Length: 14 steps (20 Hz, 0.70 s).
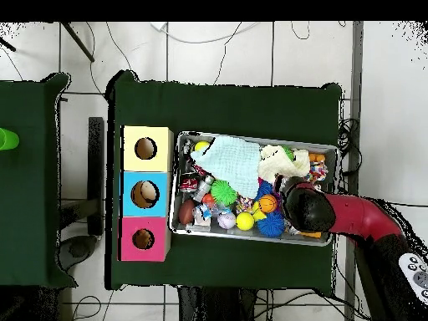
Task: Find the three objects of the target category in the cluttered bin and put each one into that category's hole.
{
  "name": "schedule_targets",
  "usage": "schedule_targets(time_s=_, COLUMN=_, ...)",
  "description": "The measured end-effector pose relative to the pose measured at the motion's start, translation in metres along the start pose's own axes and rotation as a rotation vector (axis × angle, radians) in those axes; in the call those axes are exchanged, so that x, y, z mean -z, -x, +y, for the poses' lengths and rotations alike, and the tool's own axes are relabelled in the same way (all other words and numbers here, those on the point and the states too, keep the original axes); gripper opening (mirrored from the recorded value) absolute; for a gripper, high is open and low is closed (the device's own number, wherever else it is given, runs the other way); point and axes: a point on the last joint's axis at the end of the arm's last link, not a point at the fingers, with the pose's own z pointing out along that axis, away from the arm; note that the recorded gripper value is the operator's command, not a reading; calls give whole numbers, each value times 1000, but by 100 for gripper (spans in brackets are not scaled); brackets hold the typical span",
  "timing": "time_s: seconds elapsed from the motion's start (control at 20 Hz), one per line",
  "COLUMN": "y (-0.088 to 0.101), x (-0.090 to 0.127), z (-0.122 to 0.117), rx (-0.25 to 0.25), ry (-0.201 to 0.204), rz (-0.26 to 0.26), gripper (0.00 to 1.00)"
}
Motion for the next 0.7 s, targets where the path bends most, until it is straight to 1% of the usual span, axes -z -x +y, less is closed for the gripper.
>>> schedule_targets(time_s=0.45, y=-3, x=-1, z=-1, rx=-5, ry=6, rz=5, gripper=100)
schedule_targets(time_s=0.55, y=-3, x=-2, z=-2, rx=-10, ry=11, rz=5, gripper=100)
schedule_targets(time_s=0.7, y=-2, x=-9, z=-4, rx=-27, ry=30, rz=3, gripper=100)
